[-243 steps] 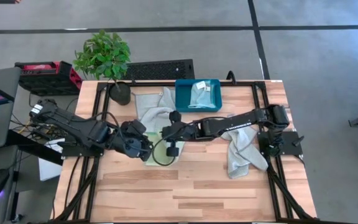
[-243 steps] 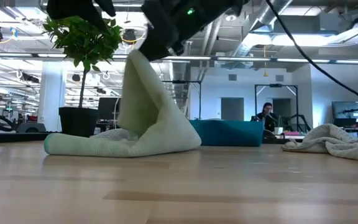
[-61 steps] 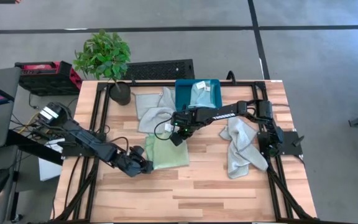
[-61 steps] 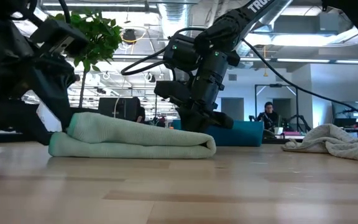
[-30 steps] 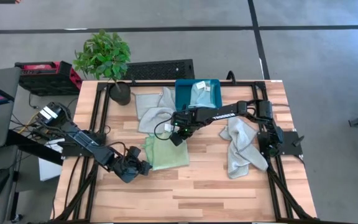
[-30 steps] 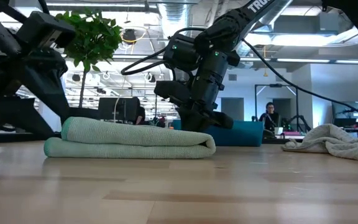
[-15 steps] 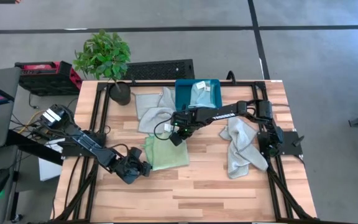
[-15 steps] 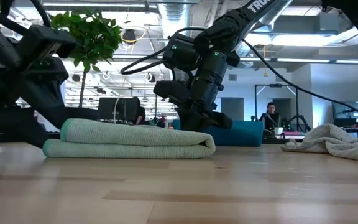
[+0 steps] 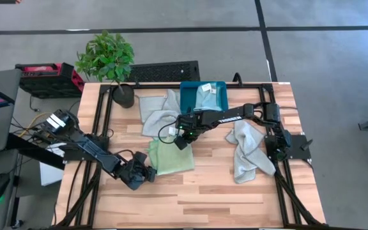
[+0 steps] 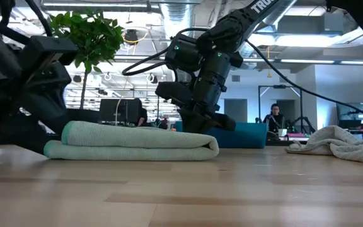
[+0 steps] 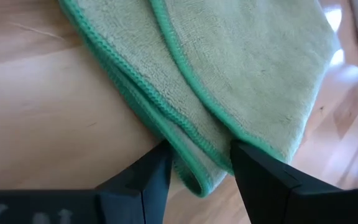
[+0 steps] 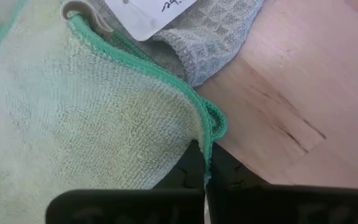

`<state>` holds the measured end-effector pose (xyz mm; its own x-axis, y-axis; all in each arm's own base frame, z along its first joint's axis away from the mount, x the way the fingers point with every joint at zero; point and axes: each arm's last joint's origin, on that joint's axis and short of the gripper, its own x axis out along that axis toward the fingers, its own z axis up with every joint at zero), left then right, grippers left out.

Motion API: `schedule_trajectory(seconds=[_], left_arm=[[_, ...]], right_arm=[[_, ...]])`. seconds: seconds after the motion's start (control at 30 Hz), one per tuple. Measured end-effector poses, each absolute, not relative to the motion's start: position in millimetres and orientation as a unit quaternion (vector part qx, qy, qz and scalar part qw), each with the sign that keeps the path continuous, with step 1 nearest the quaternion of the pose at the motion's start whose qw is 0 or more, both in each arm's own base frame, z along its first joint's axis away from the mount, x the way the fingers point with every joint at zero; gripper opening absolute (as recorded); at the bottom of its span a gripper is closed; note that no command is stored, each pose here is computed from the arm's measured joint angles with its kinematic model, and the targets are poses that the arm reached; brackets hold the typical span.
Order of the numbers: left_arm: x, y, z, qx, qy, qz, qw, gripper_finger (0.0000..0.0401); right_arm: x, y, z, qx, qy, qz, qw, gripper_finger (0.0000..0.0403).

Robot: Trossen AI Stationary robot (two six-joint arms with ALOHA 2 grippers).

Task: Fold microfiber towels
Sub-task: Put the green towel into the blue bin

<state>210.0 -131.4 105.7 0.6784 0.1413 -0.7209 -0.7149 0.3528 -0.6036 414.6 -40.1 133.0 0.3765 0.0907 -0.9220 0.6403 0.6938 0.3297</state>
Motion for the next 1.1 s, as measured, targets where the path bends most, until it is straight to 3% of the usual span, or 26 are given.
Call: schedule_trajectory(seconds=[0.13,0.37,0.77,1.1], left_arm=[[213,-133,104,-0.5,0.276,0.272,0.774,0.0137],[213,-133,104,-0.481,0.288,0.263,0.785,0.0012],[216,-127,106,-0.459,0.267,0.274,0.802,0.0002],[226,-97,138,-0.416,0.239,0.262,0.837,0.0001]], right_arm=[[415,-40,133,0.348,0.527,-0.184,0.753,0.0012],[414,-41,133,0.346,0.526,-0.188,0.754,0.0009],[413,-45,154,0.312,0.535,-0.203,0.758,0.0003],[404,-53,192,0.274,0.537,-0.23,0.764,0.0003]])
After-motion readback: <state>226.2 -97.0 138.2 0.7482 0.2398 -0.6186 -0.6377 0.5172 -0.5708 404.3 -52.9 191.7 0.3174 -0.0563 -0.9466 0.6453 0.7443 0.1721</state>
